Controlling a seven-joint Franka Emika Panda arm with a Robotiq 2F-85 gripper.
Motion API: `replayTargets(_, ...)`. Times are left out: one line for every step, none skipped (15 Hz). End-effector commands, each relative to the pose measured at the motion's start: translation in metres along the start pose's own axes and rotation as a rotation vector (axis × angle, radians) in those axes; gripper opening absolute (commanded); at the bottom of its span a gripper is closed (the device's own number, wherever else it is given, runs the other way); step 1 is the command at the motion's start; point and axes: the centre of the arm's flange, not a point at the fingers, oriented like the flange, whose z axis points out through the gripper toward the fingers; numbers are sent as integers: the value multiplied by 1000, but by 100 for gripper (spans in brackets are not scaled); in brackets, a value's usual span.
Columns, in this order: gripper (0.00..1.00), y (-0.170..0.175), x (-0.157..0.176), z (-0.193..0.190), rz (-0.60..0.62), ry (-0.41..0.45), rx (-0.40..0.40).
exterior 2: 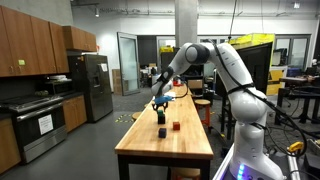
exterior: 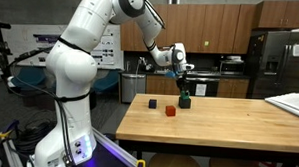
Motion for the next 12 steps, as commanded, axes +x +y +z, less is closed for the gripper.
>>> replayTargets(35,-5,2,-5,-15,-10,-9)
replayTargets(28,-6,-1,-9,-18,-6,-11)
replayTargets(26,-8,-3,-14,-21,-3,-12)
replayTargets(24,-10,-7,-18,-24,0,-18)
replayTargets(24,-13,-10,-20,-30,2,-18)
replayTargets(24,-17,-14,-22,-37,2,-17)
replayTargets(24,-23,-18,-24,-50,4,-14)
replayTargets(24,-28,-21,-25,-64,6,-10)
replayTargets(24,-35,-25,-26,-77,5,-4)
replayTargets(24,-42,-29,-26,-87,5,-2)
replayTargets(24,-48,-33,-27,-97,4,1)
replayTargets(24,-55,-39,-28,-107,3,6)
